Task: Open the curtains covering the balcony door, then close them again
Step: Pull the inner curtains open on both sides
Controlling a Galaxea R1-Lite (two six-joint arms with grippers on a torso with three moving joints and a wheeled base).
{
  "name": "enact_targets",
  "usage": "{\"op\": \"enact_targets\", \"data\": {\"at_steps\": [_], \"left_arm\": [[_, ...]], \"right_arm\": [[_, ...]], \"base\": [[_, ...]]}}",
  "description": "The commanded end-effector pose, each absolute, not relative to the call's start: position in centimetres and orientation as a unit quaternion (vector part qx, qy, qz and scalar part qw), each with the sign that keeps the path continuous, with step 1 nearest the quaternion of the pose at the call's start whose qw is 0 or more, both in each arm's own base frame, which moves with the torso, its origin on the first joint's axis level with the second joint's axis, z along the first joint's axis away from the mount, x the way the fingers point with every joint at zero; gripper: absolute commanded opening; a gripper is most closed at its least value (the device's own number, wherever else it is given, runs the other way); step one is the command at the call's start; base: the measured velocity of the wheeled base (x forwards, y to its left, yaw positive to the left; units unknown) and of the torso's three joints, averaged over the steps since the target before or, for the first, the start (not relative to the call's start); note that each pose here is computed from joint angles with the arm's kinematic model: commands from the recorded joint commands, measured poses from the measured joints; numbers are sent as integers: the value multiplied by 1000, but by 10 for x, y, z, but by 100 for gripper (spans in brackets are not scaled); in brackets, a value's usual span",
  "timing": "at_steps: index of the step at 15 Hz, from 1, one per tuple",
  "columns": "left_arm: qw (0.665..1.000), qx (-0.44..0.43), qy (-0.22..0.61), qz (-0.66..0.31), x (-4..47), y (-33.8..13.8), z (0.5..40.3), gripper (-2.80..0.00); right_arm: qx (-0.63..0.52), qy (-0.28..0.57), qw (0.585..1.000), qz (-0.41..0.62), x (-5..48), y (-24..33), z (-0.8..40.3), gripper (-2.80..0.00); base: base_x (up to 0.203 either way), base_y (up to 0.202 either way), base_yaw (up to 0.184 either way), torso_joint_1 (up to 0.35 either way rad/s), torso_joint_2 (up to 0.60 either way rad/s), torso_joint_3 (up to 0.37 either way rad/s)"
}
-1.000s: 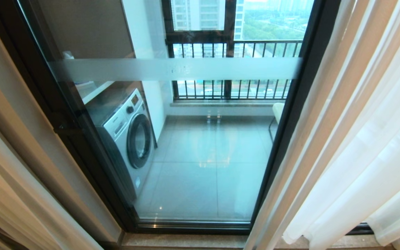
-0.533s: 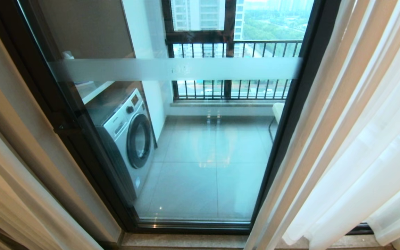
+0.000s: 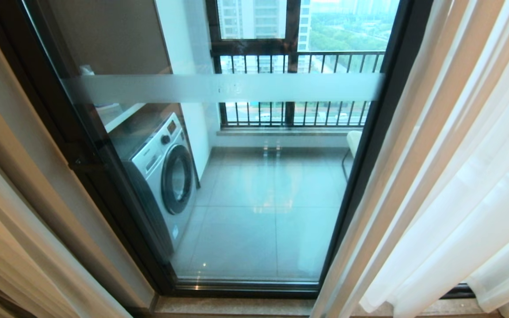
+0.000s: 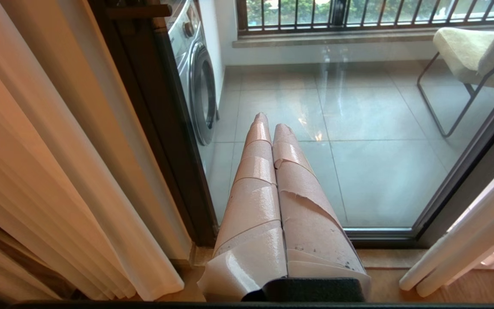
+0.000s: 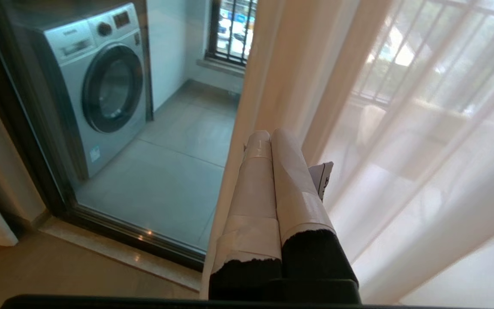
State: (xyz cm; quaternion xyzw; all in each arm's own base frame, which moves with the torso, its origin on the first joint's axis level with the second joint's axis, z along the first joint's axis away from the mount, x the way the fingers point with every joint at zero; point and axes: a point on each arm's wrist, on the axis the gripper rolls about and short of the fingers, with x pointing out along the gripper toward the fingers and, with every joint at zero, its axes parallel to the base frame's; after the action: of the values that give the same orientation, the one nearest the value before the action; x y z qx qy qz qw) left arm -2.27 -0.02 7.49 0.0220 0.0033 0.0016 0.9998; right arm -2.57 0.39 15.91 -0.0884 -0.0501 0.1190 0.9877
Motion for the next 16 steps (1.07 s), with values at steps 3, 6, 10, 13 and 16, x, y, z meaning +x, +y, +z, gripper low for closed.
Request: {"op": "enact_targets", "data": {"at_steps": [3,6,10,13,16], "left_arm": [[1000,22,3,2,-23,0,75,-280],[1000,22,3,2,-23,0,75,-280],[1000,22,3,2,-23,0,75,-280],[1000,22,2,2,-23,0,75,-280],[1000,22,3,2,-23,0,75,-280]], "right_arm": [[-85,-22,983,164,11,6,196,-280],[-84,-8,977,197,27,10,209,-280],[-84,19,973,213,45,14,215,0],[-86,13,972,219,65,19,226,0],[-89,2,967,239,80,26,222,0]], "base": [[0,0,0,0,0,0],[0,0,0,0,0,0],[0,0,0,0,0,0],[0,0,0,0,0,0],[0,0,0,0,0,0]]}}
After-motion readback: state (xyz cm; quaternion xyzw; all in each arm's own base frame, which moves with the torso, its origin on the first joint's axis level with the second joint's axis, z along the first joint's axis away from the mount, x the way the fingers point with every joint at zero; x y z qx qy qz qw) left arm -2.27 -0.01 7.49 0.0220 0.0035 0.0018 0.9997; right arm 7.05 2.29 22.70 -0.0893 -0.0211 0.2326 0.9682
